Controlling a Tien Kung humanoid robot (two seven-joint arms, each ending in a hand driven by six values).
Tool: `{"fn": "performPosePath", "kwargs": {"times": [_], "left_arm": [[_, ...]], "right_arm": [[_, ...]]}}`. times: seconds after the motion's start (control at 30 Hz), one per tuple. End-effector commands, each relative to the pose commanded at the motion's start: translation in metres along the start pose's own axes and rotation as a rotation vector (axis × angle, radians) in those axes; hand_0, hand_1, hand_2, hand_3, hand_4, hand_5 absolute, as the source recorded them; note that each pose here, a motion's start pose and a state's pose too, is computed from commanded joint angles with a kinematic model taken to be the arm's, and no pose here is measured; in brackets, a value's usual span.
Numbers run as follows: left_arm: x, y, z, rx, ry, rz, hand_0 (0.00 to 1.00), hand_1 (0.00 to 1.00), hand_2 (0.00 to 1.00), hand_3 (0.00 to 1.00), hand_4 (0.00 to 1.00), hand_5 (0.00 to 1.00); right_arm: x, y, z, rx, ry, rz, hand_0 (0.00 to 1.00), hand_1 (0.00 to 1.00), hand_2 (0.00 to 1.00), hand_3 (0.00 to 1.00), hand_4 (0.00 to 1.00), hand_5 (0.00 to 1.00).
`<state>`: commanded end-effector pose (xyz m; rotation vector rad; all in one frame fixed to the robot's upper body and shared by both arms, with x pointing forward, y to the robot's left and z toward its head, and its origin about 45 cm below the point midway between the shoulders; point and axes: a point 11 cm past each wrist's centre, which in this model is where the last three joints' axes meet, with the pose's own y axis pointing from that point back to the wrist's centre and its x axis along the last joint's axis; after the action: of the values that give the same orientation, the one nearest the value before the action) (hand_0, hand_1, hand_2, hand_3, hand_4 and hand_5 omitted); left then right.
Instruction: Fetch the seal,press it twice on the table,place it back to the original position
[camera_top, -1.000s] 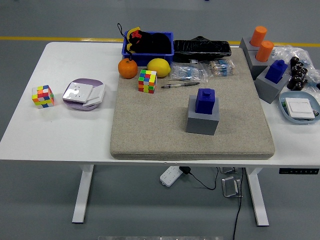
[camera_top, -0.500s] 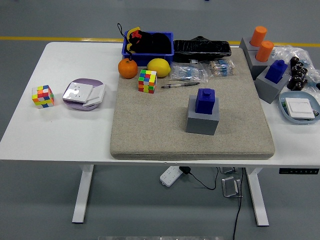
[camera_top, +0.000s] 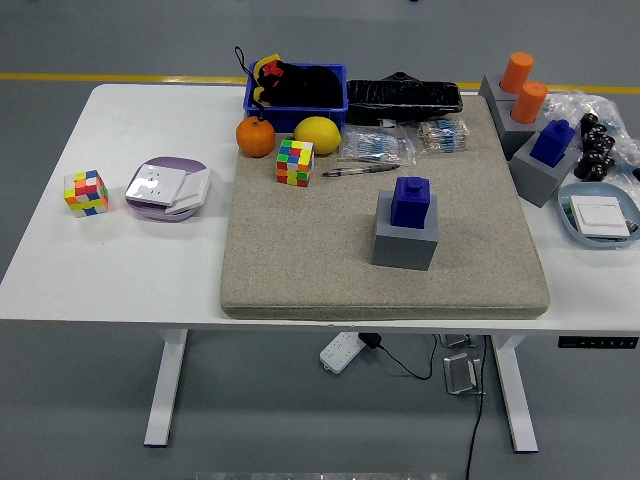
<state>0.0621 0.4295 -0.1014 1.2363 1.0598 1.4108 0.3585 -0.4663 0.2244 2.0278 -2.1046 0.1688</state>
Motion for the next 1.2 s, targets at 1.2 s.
{"fn": "performPosePath", "kwargs": {"times": [1.2], "left_arm": [[-0.005,-0.0008,0.0019,-0.005,0.017,-0.006,0.808,0.815,0.789,0.841,0.787,0.397]], "right_arm": [[0.0063,0.0005,-0.0036,0.008,0.004,0.021,0.868,0.759,0.707,0.681,0.849,0.278]]}}
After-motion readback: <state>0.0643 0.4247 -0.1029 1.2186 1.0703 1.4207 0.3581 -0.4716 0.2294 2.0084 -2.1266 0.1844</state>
